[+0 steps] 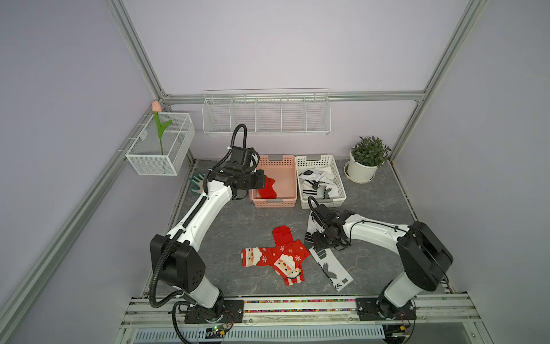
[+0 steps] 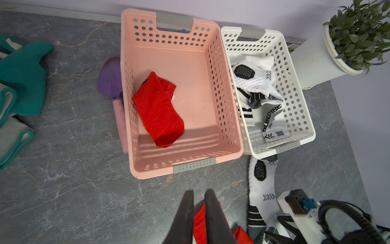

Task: Sort the socks into the basket by color
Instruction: Pick up the sock at the center of the board, then place the sock in the bin.

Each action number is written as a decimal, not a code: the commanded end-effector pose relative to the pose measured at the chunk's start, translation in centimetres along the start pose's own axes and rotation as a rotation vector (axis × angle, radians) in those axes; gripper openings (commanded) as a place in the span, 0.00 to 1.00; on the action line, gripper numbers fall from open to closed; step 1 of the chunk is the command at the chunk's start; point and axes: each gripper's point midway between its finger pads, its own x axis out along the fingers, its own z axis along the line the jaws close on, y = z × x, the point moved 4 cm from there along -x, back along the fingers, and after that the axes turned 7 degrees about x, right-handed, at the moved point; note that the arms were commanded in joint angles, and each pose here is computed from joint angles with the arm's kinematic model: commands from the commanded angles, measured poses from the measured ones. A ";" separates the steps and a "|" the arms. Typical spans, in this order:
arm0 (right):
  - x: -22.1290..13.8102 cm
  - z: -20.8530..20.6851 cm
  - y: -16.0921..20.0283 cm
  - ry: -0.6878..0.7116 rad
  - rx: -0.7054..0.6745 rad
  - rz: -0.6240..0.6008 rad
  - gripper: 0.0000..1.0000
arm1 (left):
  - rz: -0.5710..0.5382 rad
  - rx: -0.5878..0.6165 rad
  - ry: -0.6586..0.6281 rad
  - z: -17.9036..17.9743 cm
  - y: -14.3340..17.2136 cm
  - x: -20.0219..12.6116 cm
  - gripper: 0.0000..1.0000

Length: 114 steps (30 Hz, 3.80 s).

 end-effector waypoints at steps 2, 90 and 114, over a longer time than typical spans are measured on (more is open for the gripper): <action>1.0 -0.3 0.5 0.010 -0.001 0.046 0.58 | -0.008 -0.006 -0.008 0.2 0.0 -0.6 0.16; -19.4 -1.2 -7.3 0.040 -0.234 -0.289 0.24 | -0.005 -0.005 -0.011 0.3 0.1 -0.4 0.16; -19.8 -0.7 -18.0 0.003 -0.236 -0.338 0.24 | -0.014 -0.002 -0.017 0.3 0.0 -0.7 0.16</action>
